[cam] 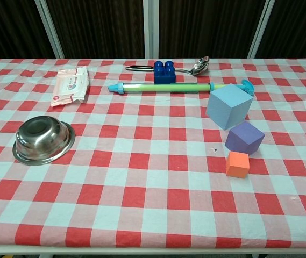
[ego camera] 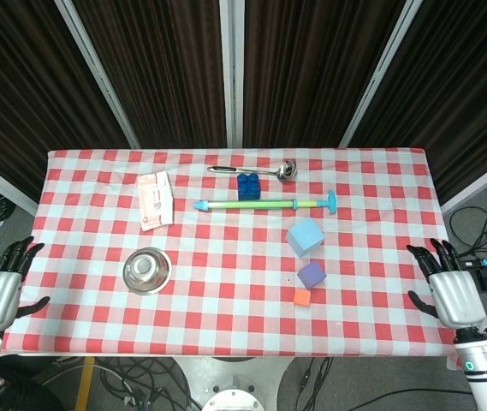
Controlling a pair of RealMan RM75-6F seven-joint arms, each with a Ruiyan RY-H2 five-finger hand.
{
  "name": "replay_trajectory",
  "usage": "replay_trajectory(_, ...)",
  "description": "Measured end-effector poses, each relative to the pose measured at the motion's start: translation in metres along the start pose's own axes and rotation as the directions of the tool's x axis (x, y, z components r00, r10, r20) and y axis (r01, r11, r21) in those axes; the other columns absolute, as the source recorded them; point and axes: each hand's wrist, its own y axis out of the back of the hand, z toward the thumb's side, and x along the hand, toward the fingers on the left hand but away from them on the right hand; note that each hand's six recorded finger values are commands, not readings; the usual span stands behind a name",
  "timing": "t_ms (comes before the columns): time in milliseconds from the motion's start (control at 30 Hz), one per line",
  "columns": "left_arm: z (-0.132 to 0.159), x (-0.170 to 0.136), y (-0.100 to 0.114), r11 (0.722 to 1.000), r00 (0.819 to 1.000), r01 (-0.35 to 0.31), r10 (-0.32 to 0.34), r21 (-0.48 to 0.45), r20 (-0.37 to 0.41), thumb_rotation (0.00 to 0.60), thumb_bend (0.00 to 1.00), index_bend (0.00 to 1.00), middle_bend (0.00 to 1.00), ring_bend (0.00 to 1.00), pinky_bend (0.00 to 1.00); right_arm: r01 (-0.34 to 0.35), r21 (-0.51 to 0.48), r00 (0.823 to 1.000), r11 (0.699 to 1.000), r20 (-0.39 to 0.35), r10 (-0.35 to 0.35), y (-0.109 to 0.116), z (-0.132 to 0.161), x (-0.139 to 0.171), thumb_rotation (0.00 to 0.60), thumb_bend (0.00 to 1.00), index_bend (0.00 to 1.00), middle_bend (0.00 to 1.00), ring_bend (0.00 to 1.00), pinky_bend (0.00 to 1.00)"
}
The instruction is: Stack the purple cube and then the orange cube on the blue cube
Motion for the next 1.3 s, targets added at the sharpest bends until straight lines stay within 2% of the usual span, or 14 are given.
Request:
replay_trajectory(100,-0.003,0.000,0.000,1.000,1.000,-0.005,0.005,0.001,-0.006,0.600,0.08,0.20,0.19,0.12,0.28,-0.042,0.042,0.997,0.998,-0.067,0.044,-0.005,0.013,-0.015,0.600,0.16,0.14,0.23,0.05,0.00)
replay_trajectory(200,-0.007,-0.001,0.001,1.000,1.000,-0.012,0.012,-0.007,-0.020,0.600,0.08,0.20,0.19,0.12,0.28,-0.083,0.084,0.986,0.993,-0.137,0.094,-0.012,0.030,-0.030,0.600,0.17,0.15,0.27,0.07,0.00)
replay_trajectory(367,-0.010,-0.001,0.003,1.000,1.000,-0.012,0.012,0.003,-0.023,0.600,0.08,0.20,0.19,0.12,0.28,-0.131,0.155,0.956,0.979,-0.242,0.166,-0.031,0.063,-0.046,0.600,0.17,0.15,0.32,0.09,0.00)
replay_trajectory(467,-0.012,-0.001,0.004,1.000,1.000,-0.010,0.010,-0.001,-0.029,0.600,0.08,0.20,0.19,0.12,0.28,-0.136,0.158,0.942,0.978,-0.286,0.177,-0.040,0.081,-0.051,0.600,0.18,0.12,0.36,0.10,0.00)
replay_trajectory(633,-0.014,-0.002,0.002,1.000,0.999,0.000,0.000,-0.009,-0.035,0.600,0.08,0.20,0.19,0.12,0.28,-0.138,0.168,0.927,0.976,-0.326,0.187,-0.047,0.094,-0.058,0.600,0.18,0.01,0.36,0.11,0.00)
replay_trajectory(967,-0.018,0.000,0.000,1.000,0.999,-0.003,0.002,-0.012,-0.042,0.600,0.08,0.20,0.19,0.12,0.28,-0.155,0.203,0.894,0.967,-0.387,0.225,-0.056,0.112,-0.078,0.600,0.19,0.00,0.34,0.11,0.00)
replay_trajectory(1300,-0.027,0.001,-0.004,1.000,0.998,0.001,0.000,0.011,-0.069,0.600,0.08,0.20,0.19,0.12,0.28,-0.173,0.223,0.872,0.959,-0.418,0.254,-0.065,0.129,-0.092,0.600,0.19,0.00,0.30,0.07,0.00)
